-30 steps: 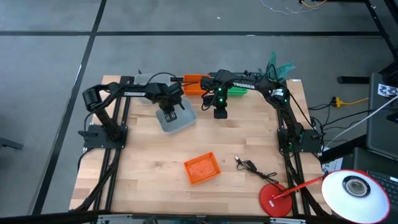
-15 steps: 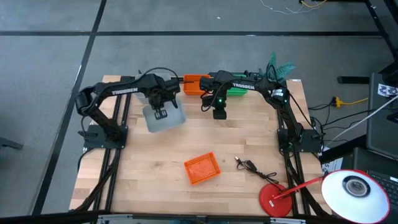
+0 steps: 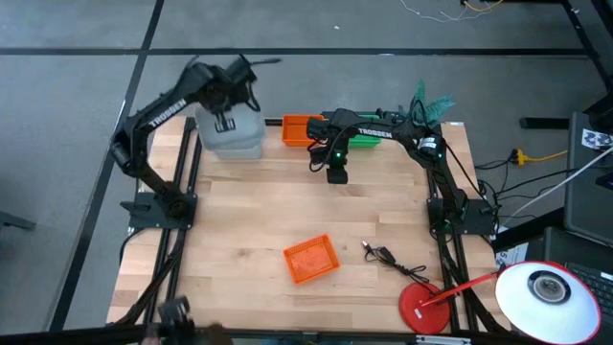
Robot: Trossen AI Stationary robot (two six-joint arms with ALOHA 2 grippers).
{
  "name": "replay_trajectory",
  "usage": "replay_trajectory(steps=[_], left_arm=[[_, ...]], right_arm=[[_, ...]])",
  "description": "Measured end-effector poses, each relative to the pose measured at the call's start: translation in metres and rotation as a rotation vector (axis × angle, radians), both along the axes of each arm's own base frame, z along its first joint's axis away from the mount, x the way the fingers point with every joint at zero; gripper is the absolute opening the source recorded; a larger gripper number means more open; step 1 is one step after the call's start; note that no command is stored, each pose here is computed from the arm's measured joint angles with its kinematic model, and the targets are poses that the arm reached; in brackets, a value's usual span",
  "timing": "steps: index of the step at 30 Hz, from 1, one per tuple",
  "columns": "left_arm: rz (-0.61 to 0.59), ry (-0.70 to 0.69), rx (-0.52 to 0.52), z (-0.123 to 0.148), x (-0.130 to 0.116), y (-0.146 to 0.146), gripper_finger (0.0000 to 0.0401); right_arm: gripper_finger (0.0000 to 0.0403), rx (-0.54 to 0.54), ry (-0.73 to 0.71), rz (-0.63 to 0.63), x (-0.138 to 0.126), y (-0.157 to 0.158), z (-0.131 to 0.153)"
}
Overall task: Stack baskets by color
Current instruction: Stack the bottom gray bin on top of the top gray bin
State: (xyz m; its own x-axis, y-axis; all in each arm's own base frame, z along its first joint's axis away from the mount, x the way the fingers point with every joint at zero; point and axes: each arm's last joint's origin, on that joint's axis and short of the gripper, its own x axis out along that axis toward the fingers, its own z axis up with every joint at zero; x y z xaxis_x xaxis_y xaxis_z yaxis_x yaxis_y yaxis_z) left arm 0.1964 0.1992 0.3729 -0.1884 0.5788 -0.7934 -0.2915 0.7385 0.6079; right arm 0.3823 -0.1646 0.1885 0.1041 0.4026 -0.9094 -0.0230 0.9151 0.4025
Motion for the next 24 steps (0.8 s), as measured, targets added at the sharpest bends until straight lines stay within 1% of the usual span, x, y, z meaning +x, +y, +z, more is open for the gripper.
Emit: replay_trajectory(steps=[2, 6, 9, 11, 13, 17, 24], left_arm=[[0.019, 0.02, -0.018, -0.004, -0.008, 0.017, 0.0], [0.074, 0.032, -0.125, -0.024, -0.022, 0.053, 0.0], [0.096, 0.037, -0.175, -0.041, -0.025, 0.074, 0.0], [0.088, 0.046, -0.193, -0.051, -0.025, 0.085, 0.0], [0.062, 0.063, -0.209, -0.059, -0.022, 0.093, 0.0], [-0.019, 0.095, -0.295, -0.076, -0.016, 0.1, 0.0], [-0.146, 0.095, -0.403, -0.092, -0.008, 0.107, 0.0]], right_arm=[[0.0091, 0.0, -0.001, 0.0, 0.0, 0.0, 0.0], [0.0091, -0.001, -0.003, 0.0, 0.0, 0.0, 0.0], [0.0091, -0.004, -0.008, 0.0, 0.001, 0.0, 0.0], [0.0091, -0.004, -0.008, 0.0, 0.001, 0.0, 0.0], [0.0091, -0.004, -0.01, 0.0, 0.001, 0.0, 0.0], [0.0091, -0.007, -0.015, 0.0, 0.001, -0.001, 0.0], [0.0091, -0.016, -0.035, 0.0, 0.003, -0.002, 0.0]])
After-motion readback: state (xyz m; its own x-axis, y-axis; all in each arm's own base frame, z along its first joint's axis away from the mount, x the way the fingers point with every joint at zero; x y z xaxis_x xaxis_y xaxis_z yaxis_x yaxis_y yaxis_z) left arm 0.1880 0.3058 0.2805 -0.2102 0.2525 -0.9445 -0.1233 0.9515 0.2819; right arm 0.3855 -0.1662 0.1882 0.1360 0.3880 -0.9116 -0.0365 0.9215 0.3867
